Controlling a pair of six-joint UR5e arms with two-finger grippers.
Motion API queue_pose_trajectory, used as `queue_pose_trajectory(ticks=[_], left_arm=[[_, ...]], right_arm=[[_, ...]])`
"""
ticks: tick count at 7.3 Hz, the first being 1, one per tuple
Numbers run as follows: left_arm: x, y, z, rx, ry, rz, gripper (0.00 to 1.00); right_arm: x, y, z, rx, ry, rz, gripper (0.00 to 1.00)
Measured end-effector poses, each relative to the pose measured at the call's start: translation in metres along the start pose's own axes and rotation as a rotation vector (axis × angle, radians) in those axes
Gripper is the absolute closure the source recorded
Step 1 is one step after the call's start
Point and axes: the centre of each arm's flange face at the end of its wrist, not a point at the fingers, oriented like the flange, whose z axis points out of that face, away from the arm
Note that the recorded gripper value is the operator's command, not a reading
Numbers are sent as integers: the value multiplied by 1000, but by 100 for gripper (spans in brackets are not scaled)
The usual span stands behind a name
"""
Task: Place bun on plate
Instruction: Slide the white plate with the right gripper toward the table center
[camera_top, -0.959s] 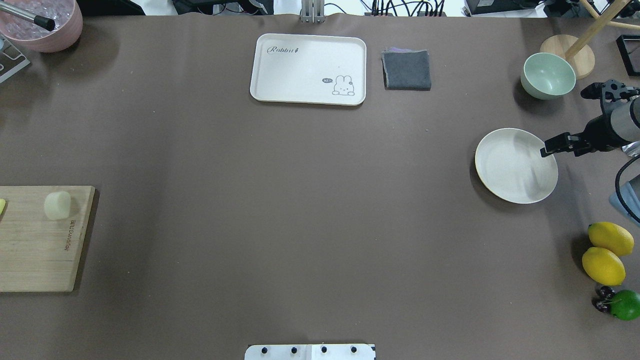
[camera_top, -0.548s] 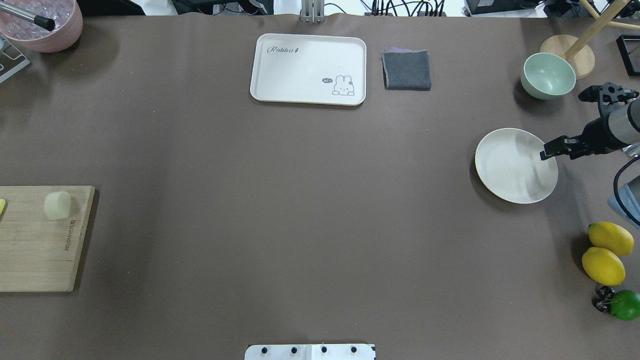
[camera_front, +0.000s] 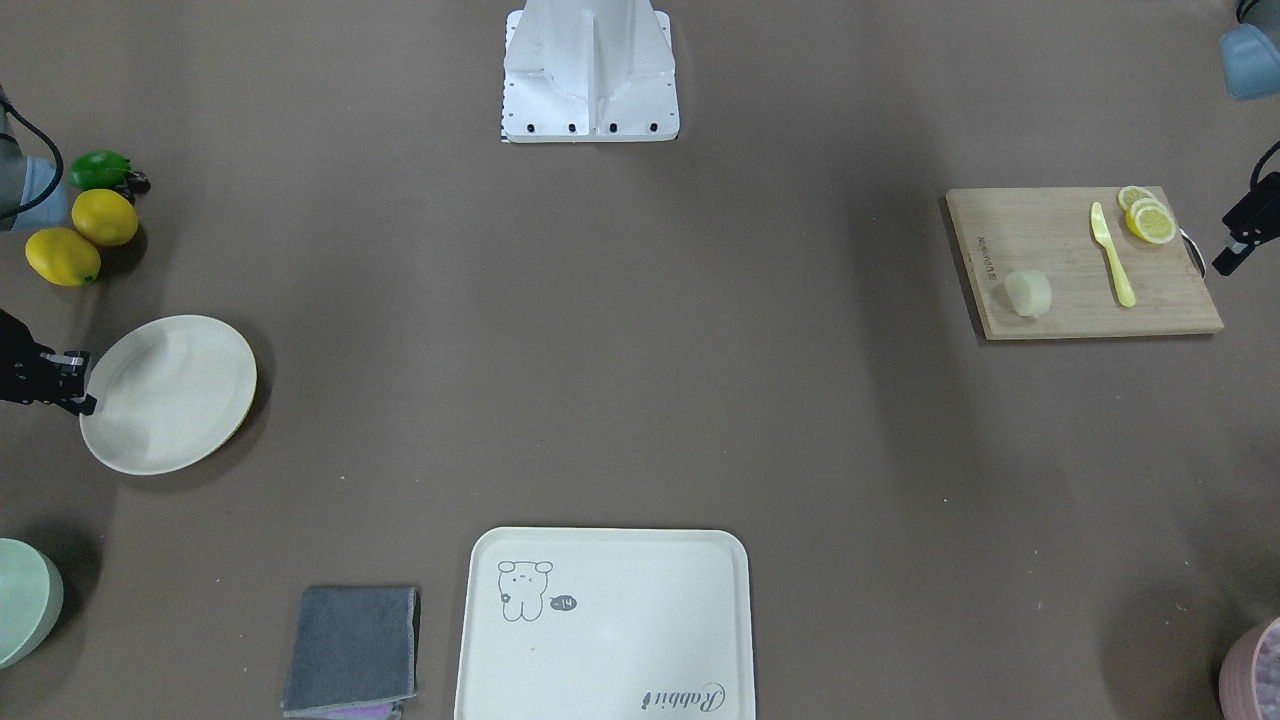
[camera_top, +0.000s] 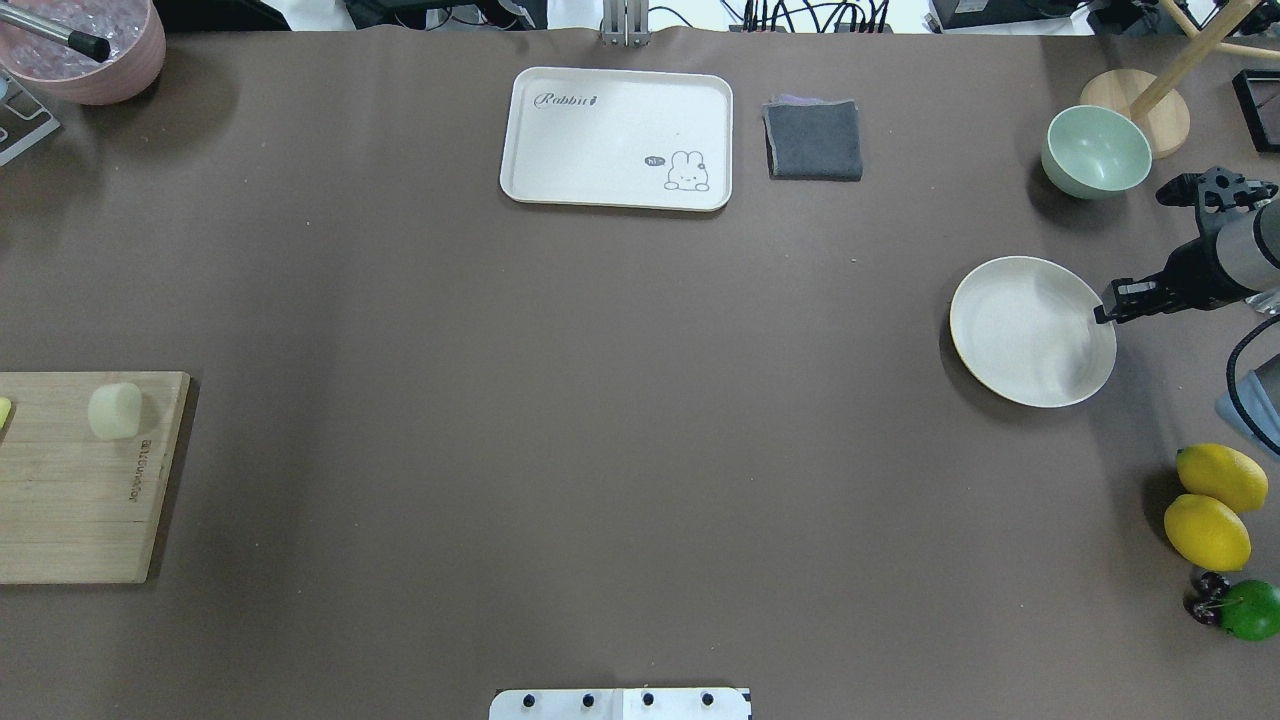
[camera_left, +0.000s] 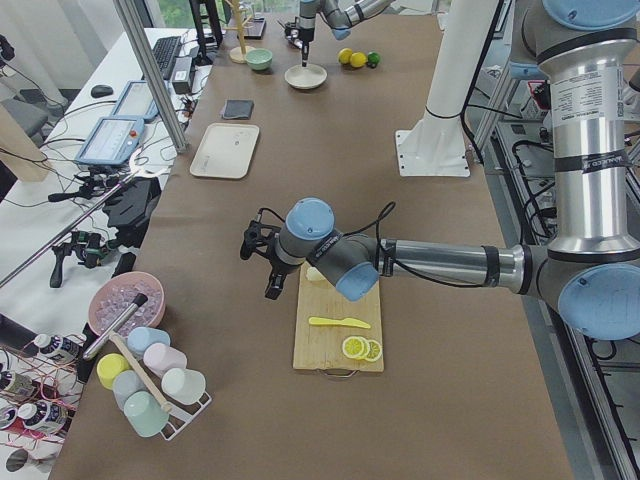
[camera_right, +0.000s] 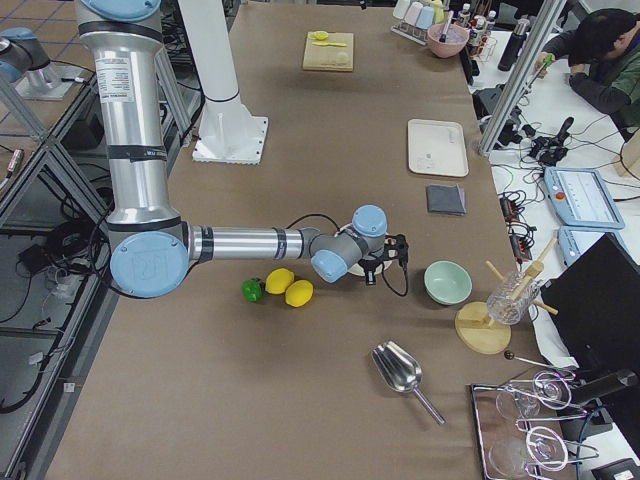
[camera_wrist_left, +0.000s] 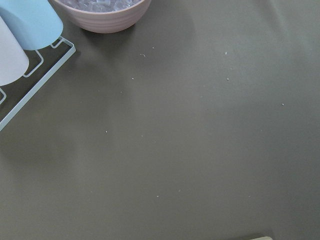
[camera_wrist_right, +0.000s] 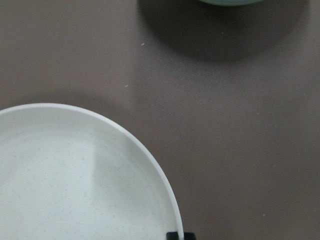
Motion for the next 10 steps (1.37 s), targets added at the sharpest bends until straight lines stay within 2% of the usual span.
queue_pose_trajectory(ticks=[2,3,5,7,10], left_arm=[[0,0,0,-1,1,0,2],[0,1,1,-2,2,0,2],[0,0,1,-2,0,-4,2],[7,0,4,-1,10,-45,2],[51,8,39,17,13,-126,2]], right_arm=[[-7,-4,-4,9,-7,-6,100],[-11,-9,-13,12,-32,-5,100],[-18,-27,-51,2,-147,11,100],[-75,-47,-78,24,-222,35,100],[-214,-40,-62,62,-251,97,100]])
